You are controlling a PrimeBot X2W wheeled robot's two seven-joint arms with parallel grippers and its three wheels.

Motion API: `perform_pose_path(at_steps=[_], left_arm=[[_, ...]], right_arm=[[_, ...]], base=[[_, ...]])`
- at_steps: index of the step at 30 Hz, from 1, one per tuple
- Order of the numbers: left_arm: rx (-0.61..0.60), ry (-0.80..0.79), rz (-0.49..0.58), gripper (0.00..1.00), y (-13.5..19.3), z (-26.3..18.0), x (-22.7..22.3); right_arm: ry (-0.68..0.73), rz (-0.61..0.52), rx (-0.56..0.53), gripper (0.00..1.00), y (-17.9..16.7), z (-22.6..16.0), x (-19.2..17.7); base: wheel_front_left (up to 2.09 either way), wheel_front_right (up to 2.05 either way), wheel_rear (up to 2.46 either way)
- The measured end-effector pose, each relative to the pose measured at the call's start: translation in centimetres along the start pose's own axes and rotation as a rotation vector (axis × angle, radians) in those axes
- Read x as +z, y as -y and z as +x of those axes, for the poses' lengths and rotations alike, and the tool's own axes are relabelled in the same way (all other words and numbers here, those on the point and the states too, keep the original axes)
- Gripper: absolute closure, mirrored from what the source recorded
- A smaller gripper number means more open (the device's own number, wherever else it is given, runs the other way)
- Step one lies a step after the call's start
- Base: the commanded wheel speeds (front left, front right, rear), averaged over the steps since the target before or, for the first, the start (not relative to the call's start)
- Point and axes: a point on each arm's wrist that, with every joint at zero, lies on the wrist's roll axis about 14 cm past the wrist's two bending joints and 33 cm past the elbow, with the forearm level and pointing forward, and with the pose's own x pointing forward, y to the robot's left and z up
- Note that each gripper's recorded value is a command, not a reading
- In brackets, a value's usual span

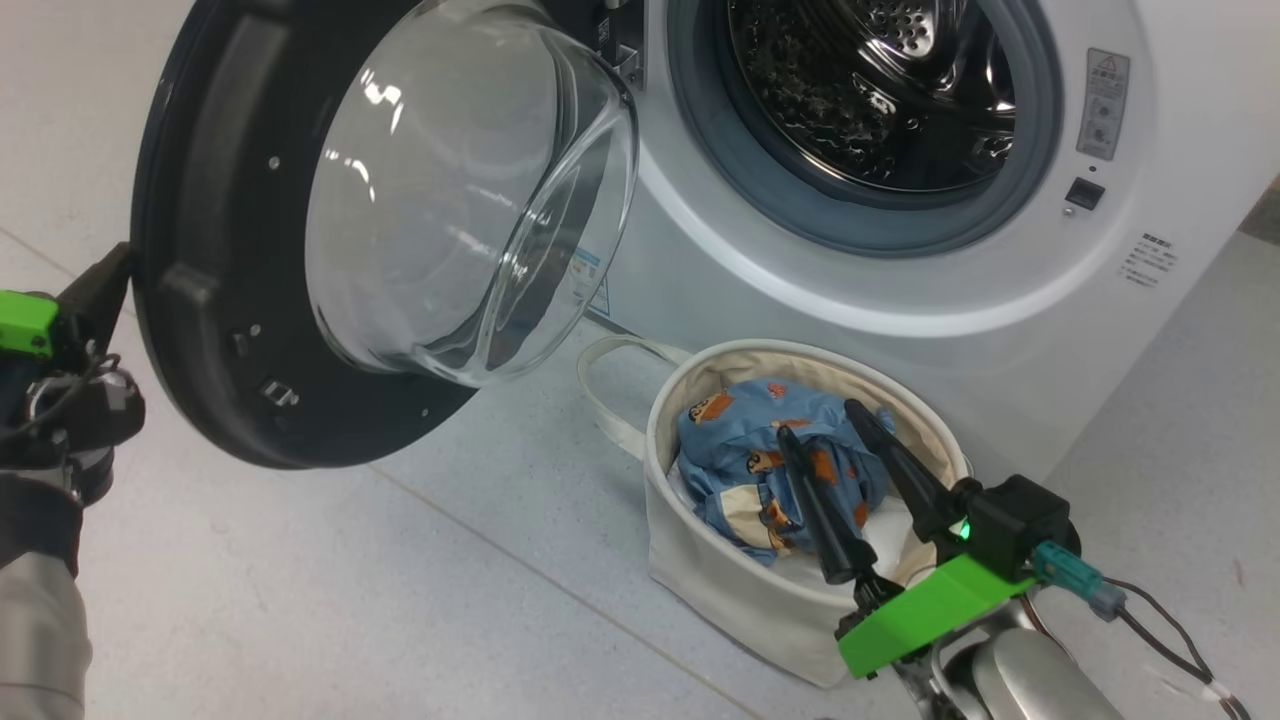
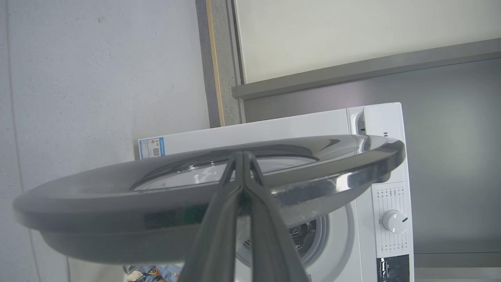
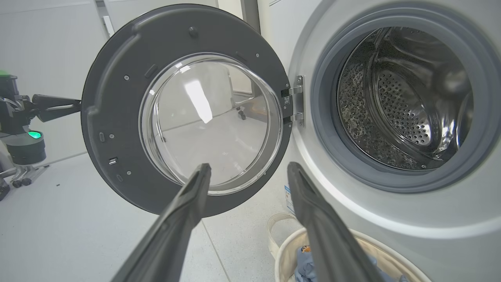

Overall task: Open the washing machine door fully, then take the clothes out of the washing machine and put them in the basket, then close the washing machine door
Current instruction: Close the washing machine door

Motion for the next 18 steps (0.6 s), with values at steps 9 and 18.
perform_pose_path(at_steps=[9, 18], left_arm=[[-0.023, -0.114, 0.053, 1.00, 0.4, 0.4, -2.8], [-0.185, -0.375, 0.146, 1.00, 3.0, 0.4, -12.7]], right_arm=[[-0.001, -0.001, 0.005, 0.00, -0.2, 0.1, 0.1], [0.010, -0.012, -0.082, 0.00, 1.7, -1.7, 0.5]], base=[[0.00, 0.00, 0.00], [0.00, 0.00, 0.00]])
